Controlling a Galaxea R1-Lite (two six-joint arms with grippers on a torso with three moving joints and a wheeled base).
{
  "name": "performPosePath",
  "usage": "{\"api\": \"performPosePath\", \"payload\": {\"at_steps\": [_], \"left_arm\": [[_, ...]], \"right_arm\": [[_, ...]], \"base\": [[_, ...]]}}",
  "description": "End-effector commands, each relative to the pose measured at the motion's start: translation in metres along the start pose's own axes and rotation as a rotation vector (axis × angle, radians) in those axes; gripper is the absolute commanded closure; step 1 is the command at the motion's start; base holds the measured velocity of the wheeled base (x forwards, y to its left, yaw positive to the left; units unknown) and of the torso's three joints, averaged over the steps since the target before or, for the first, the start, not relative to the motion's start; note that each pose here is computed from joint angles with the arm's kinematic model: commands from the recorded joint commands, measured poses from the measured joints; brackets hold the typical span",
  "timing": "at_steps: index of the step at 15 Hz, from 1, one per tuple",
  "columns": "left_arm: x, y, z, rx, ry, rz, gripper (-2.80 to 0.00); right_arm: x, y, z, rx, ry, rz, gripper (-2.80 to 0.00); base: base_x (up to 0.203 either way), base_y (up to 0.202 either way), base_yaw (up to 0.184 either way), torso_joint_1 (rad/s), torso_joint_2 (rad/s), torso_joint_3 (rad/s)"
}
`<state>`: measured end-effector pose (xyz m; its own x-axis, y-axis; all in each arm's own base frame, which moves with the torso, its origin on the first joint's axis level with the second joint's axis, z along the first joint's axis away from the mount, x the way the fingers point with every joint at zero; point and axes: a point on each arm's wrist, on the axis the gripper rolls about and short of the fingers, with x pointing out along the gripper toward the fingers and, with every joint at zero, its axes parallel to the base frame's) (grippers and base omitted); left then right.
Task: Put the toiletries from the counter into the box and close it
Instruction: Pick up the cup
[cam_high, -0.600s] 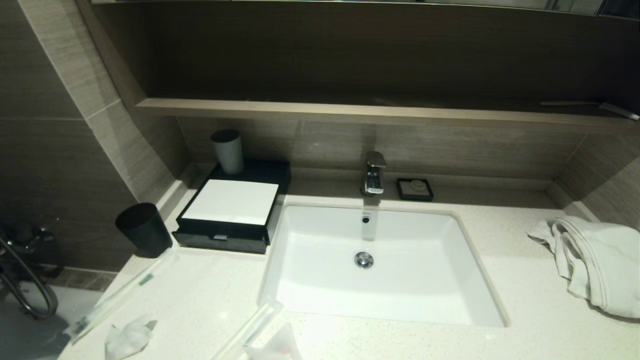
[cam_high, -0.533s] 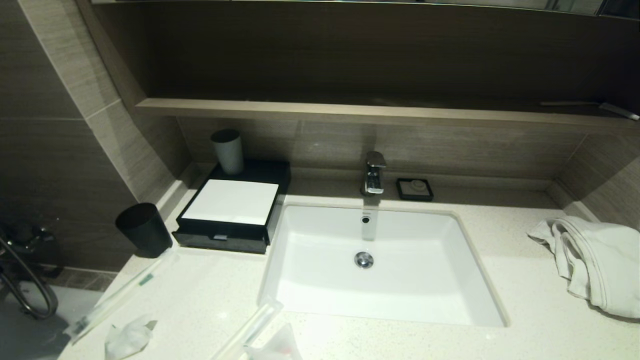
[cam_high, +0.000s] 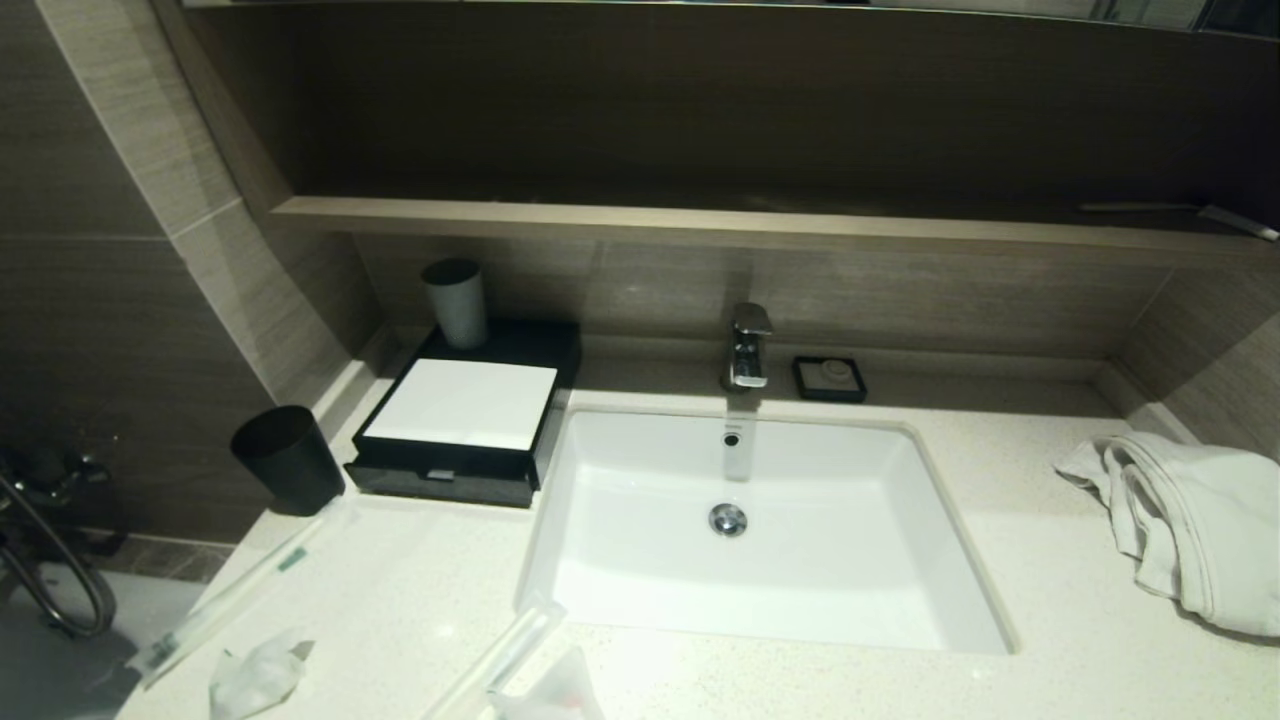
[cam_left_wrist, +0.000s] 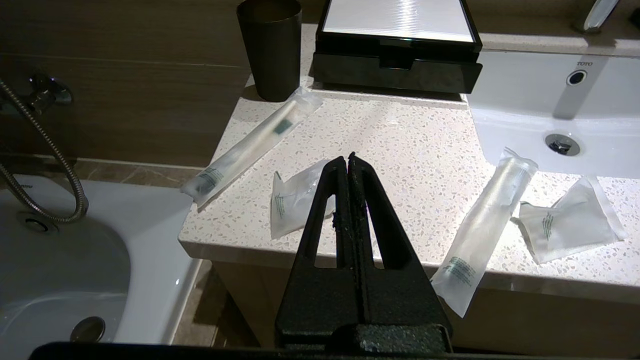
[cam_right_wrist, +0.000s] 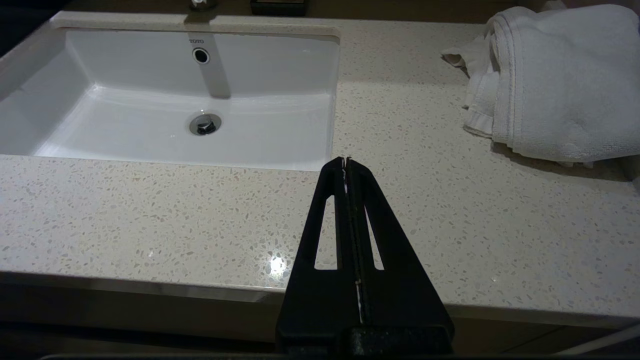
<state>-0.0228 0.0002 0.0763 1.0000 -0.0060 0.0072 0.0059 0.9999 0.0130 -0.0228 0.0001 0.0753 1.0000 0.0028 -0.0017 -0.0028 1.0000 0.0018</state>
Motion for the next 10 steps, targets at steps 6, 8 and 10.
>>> {"api": "performPosePath", "payload": {"at_steps": [6, 8, 10], "left_arm": [[0.0000, 0.0001, 0.0001, -0.004, -0.002, 0.001, 0.00], [-0.0001, 0.0001, 0.0003, 0.000, -0.002, 0.003, 0.00], [0.0000, 0.0001, 0.0000, -0.001, 0.000, 0.005, 0.00]], "right_arm": [[0.0000, 0.0000, 0.0000, 0.000, 0.000, 0.000, 0.00], [0.0000, 0.0000, 0.0000, 0.000, 0.000, 0.000, 0.00], [0.0000, 0.0000, 0.0000, 0.000, 0.000, 0.000, 0.00]], "base": [[0.000, 0.000, 0.000, 0.000, 0.00, 0.000], [0.000, 0.000, 0.000, 0.000, 0.00, 0.000], [0.000, 0.000, 0.000, 0.000, 0.00, 0.000]]}}
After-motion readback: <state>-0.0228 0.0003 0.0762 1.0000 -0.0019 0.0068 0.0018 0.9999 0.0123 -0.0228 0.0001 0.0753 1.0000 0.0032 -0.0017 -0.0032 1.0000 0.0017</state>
